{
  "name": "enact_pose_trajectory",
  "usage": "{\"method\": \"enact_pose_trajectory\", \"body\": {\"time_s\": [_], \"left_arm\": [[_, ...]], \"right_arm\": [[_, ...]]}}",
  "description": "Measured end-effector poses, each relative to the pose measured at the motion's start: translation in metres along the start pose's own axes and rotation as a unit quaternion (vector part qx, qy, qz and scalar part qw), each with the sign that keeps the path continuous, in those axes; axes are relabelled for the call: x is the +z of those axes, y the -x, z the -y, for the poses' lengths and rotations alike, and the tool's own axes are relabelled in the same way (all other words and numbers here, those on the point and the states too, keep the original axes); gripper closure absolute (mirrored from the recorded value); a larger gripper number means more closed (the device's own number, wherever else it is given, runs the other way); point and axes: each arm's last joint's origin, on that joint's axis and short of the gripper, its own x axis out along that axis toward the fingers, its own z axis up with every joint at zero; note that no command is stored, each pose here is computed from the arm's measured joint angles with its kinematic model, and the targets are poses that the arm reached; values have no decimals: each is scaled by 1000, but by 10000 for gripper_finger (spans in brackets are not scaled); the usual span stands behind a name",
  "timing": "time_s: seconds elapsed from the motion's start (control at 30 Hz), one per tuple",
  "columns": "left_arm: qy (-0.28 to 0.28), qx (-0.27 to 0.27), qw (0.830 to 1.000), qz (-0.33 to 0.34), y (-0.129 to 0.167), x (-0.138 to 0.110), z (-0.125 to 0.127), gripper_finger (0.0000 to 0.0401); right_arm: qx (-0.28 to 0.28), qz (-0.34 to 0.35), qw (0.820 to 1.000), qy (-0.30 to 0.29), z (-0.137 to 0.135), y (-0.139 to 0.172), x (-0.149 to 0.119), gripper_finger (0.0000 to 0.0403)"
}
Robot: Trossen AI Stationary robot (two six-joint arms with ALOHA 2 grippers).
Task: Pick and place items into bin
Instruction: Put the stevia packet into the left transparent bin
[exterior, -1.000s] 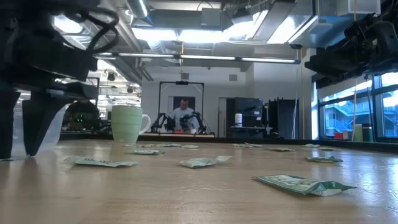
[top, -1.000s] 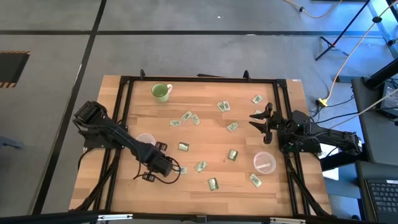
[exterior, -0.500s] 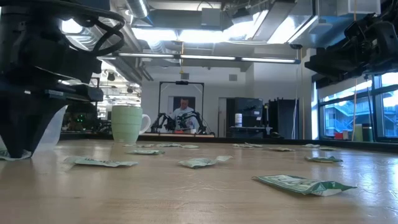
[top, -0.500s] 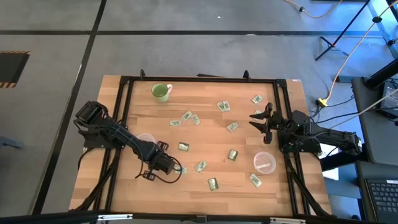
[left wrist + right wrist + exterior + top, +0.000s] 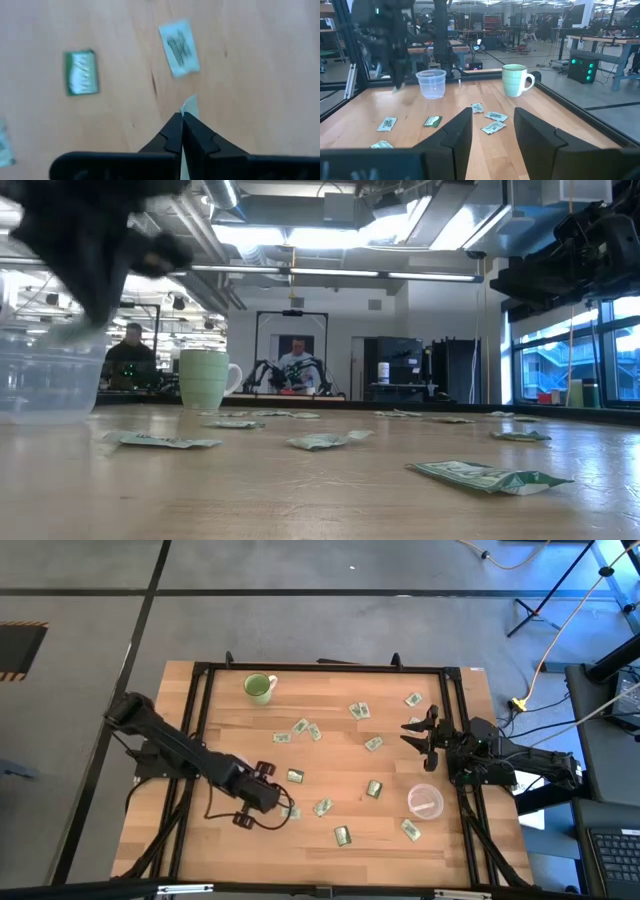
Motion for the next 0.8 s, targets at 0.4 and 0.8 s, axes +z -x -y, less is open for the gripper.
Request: {"method": "enact_pose_trajectory", "body": {"time_s": [0.4,0.8], "left_arm": [[176,102,975,90,87,-36,-34,399],[254,129,957,61,67,-71,-48,399]], "right_arm": [[0,0,1000,0,0,0,0,253],[0,0,1000,0,0,0,0,253]]}}
